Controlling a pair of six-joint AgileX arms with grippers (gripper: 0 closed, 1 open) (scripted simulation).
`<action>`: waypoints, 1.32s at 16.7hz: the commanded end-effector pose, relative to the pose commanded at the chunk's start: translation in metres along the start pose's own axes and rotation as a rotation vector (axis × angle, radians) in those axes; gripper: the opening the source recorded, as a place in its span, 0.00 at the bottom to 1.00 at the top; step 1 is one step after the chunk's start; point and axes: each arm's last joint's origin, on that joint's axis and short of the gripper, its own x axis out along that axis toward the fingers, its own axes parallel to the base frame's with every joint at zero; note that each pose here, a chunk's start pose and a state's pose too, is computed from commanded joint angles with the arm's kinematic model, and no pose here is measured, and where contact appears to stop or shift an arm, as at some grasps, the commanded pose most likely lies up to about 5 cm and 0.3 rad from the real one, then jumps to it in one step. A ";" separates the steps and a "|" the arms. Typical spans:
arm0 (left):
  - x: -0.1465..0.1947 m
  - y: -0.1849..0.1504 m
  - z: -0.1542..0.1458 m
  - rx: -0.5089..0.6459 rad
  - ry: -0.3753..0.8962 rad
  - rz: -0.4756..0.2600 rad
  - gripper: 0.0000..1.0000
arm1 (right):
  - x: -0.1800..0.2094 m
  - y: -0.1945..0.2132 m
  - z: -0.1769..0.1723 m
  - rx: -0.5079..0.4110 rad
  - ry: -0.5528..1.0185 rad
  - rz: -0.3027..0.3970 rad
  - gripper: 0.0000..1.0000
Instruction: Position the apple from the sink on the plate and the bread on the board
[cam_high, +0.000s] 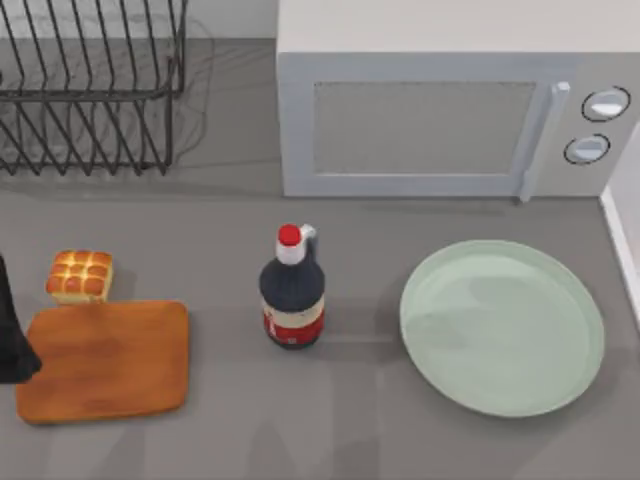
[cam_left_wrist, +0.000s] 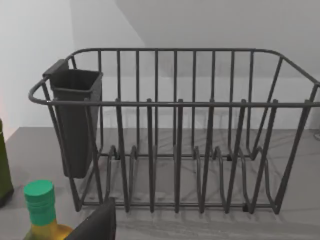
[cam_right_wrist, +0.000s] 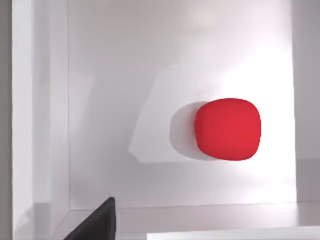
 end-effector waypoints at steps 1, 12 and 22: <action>0.000 0.000 0.000 0.000 0.000 0.000 1.00 | 0.012 -0.006 0.009 -0.001 0.059 0.010 1.00; 0.000 0.000 0.000 0.000 0.000 0.000 1.00 | 0.112 -0.049 0.043 0.003 0.431 0.107 1.00; 0.000 0.000 0.000 0.000 0.000 0.000 1.00 | 0.149 -0.045 0.032 -0.001 0.436 0.109 1.00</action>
